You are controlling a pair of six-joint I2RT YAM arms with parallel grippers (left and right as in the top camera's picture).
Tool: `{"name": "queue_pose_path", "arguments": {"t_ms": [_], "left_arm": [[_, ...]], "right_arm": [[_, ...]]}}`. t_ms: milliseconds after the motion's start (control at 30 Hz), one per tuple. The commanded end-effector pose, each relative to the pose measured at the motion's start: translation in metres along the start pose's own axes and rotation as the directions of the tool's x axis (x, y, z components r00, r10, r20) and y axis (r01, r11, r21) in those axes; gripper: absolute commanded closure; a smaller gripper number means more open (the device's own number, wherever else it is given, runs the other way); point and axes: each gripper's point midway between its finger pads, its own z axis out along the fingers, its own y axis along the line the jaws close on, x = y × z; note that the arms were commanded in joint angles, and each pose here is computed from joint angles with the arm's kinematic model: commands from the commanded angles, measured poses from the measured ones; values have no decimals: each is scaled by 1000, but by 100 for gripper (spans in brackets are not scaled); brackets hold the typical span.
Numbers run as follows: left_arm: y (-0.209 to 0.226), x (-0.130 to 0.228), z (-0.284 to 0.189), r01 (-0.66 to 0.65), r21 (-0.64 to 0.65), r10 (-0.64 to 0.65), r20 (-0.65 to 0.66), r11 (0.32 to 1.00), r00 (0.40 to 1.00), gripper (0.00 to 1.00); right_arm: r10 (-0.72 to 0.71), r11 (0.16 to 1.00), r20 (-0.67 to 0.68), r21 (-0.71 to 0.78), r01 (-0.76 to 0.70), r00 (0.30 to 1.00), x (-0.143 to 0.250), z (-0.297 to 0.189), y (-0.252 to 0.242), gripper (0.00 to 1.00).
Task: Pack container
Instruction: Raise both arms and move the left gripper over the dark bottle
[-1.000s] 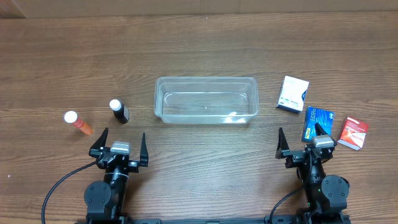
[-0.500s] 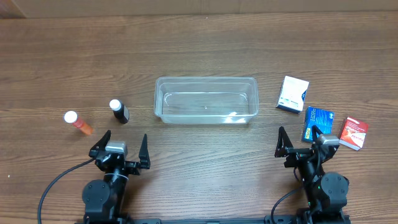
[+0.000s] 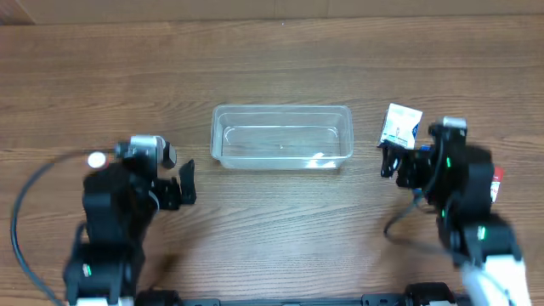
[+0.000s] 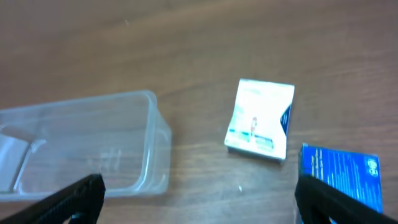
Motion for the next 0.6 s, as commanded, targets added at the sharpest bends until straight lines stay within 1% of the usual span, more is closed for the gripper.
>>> {"name": "queue_pose_path", "arguments": {"t_ms": [0, 133, 267, 333, 367, 433, 567], "left_arm": [[-2, -28, -4, 12, 5, -11, -149, 1000, 989, 0], [-2, -31, -4, 16, 4, -14, -326, 1000, 945, 0], [0, -28, -3, 26, -10, -28, -436, 1000, 900, 0], [3, -30, 0, 31, -26, -39, -449, 999, 893, 0], [6, -32, 1, 54, -43, -68, -448, 998, 891, 0], [24, -35, 6, 130, -121, -170, -441, 984, 881, 0], [55, -32, 26, 193, -200, -267, -471, 961, 841, 0]], "right_arm": [[-12, 1000, -120, 27, 16, 993, -25, 7, 4, 0], [8, 998, -275, 60, 9, 961, -23, 13, 3, 0], [22, 997, -296, 72, -1, 955, -24, 16, 2, 0], [37, 997, -295, 81, -14, 955, -25, 15, -2, 0], [57, 995, -294, 93, -31, 954, -25, 15, -5, 0], [99, 991, -295, 112, -69, 950, -25, 14, -14, 0], [132, 990, -292, 81, -113, 947, -27, 13, -15, 0]]}}
